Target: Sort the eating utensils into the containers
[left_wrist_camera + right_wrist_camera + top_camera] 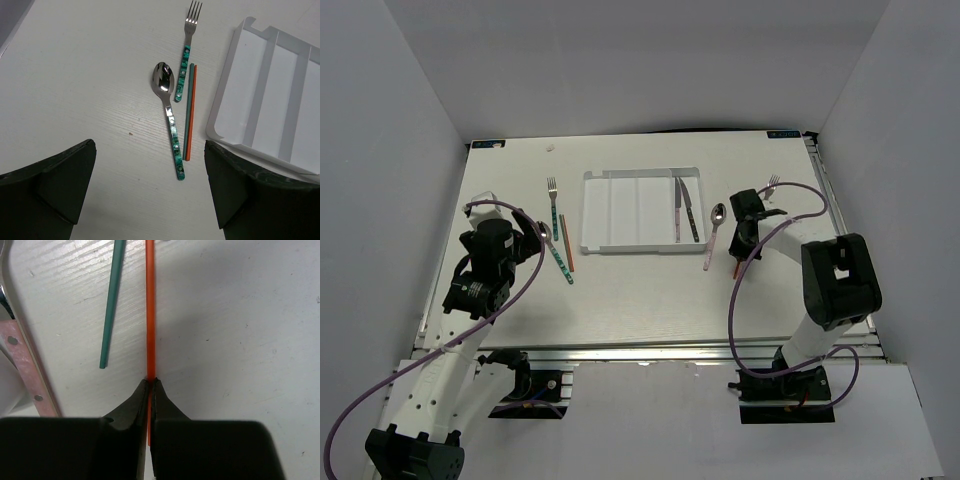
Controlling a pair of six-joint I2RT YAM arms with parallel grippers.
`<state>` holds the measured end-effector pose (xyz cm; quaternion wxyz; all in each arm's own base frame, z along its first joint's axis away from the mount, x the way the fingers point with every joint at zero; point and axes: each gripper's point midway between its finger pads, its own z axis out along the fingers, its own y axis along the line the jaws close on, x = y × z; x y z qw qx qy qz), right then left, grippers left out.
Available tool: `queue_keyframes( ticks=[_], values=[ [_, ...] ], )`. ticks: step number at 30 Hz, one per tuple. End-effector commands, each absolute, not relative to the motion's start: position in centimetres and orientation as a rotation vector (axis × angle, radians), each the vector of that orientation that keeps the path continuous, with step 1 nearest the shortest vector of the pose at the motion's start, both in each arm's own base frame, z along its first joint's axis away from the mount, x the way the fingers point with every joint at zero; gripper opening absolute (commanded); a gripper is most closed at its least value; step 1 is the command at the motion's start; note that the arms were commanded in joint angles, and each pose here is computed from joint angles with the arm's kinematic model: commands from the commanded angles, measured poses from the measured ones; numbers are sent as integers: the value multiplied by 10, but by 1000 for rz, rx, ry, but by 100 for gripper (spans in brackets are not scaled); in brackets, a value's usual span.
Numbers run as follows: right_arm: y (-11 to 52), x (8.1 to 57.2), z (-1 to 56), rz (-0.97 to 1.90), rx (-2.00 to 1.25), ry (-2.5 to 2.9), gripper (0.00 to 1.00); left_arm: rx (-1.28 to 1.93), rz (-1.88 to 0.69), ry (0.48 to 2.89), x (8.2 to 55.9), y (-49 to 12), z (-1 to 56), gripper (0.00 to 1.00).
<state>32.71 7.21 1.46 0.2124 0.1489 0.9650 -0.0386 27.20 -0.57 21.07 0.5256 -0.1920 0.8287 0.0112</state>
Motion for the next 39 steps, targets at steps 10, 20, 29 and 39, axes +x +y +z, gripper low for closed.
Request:
queue_keyframes(
  ticks=[10, 20, 29, 39],
  values=[
    [78, 315, 64, 16, 334, 2593, 0, -448, 19, 1989, 271, -8, 209, 98],
    [157, 365, 128, 314, 108, 2479, 0, -456, 34, 1987, 271, -6, 210, 98],
    [249, 388, 165, 417, -65, 2421, 0, -469, 48, 1980, 270, -3, 210, 98],
    [321, 407, 191, 534, -150, 2379, 0, -469, 48, 1980, 269, -3, 210, 98]
  ],
)
